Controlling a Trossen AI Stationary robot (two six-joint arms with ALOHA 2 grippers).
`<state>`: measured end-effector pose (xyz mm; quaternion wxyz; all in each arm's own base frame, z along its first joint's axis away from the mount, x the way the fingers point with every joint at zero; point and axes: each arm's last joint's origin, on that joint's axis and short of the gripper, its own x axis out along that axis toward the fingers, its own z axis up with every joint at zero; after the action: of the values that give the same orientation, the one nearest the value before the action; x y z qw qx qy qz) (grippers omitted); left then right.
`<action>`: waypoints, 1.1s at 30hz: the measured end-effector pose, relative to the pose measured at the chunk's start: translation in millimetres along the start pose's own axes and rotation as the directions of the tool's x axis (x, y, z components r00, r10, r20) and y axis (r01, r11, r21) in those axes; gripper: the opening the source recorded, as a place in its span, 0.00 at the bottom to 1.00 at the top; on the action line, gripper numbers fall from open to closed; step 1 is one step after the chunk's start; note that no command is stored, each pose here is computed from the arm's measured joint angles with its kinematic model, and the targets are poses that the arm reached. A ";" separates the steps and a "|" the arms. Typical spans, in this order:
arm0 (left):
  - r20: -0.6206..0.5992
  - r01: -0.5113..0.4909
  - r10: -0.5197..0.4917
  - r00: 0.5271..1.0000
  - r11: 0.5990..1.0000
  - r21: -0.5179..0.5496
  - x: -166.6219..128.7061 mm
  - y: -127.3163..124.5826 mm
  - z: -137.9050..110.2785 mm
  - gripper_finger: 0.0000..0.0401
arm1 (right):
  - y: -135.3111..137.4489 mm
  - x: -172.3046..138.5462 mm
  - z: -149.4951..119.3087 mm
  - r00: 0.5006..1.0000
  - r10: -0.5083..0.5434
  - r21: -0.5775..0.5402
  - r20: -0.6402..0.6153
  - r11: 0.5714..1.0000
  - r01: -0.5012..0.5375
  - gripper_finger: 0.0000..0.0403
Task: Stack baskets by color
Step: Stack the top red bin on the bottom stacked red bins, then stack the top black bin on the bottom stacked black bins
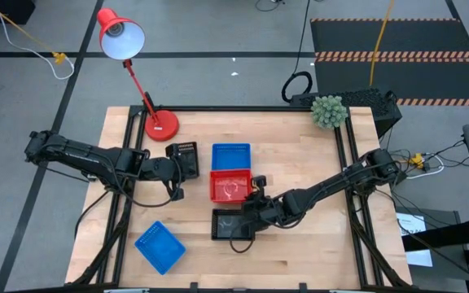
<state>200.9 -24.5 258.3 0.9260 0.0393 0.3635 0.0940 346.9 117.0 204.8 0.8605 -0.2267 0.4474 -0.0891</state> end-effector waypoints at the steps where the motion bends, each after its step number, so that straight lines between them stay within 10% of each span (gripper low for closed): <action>1: 0.002 0.000 0.000 1.000 1.000 -0.001 0.0 0.0 0.2 0.06 | -0.5 0.3 0.0 1.000 -0.001 0.009 -0.001 1.000 0.001 0.08; 19: 0.004 0.001 -0.001 1.000 1.000 -0.001 0.0 -0.1 0.4 0.06 | -5.3 -3.7 1.6 1.000 -0.001 0.035 0.014 0.999 0.001 0.28; 33: -0.073 0.020 -0.023 0.997 0.999 -0.047 3.0 -3.8 -12.7 0.07 | -11.0 -63.1 7.5 0.987 0.041 0.030 0.157 0.998 -0.047 0.28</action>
<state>195.0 -27.5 246.5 0.9137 0.0103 0.3953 0.0939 316.6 132.1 259.7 0.8983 -0.2085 0.3821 -0.0596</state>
